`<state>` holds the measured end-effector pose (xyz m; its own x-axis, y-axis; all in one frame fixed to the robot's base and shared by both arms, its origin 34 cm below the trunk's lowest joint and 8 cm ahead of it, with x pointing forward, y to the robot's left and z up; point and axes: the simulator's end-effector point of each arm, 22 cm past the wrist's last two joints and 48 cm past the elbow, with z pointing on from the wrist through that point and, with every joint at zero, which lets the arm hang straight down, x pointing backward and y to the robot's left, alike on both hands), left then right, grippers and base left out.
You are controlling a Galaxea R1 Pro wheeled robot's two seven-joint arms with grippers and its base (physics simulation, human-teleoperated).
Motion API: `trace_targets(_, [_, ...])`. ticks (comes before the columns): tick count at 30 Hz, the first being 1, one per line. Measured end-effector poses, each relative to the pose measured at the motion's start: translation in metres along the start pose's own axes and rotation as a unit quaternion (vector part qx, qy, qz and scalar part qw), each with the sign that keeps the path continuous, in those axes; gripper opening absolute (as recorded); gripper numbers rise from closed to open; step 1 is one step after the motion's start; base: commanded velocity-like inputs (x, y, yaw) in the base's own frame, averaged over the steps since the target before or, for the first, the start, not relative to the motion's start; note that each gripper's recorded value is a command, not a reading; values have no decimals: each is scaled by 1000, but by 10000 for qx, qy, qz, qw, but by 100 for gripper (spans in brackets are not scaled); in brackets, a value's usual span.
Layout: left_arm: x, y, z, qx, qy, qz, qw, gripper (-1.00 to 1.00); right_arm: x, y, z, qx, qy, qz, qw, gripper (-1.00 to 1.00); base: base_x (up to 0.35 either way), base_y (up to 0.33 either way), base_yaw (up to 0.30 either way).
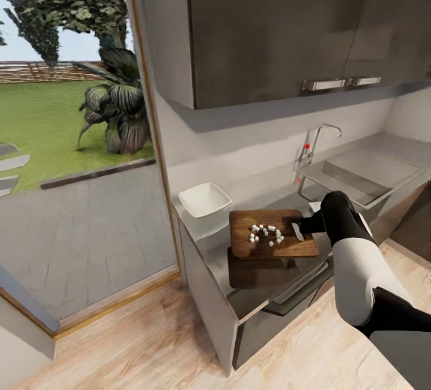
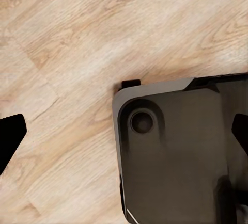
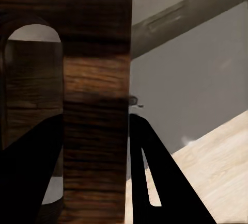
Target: In the kitchen, take the Vidalia onion out of the sink, dice it on the chopping board with the paring knife, put the diced onion into the bowl on the countertop, then place both the paring knife and the chopping board into the sink.
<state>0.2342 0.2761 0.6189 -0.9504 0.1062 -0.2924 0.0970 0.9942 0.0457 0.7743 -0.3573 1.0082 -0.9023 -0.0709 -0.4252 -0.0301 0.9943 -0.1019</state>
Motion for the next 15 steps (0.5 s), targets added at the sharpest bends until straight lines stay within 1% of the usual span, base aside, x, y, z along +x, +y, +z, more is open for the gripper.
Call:
trace_targets(8, [-4,0,0,-1,-49,4,10000,100,-3,-1,-6,4,-51,4,10000,-100,128,273,-196])
trace_targets(15, [-7,1,0,-7,-85,7,10000,100,-5,-1,-11,6,-92,7,10000,-100,176,254,-196])
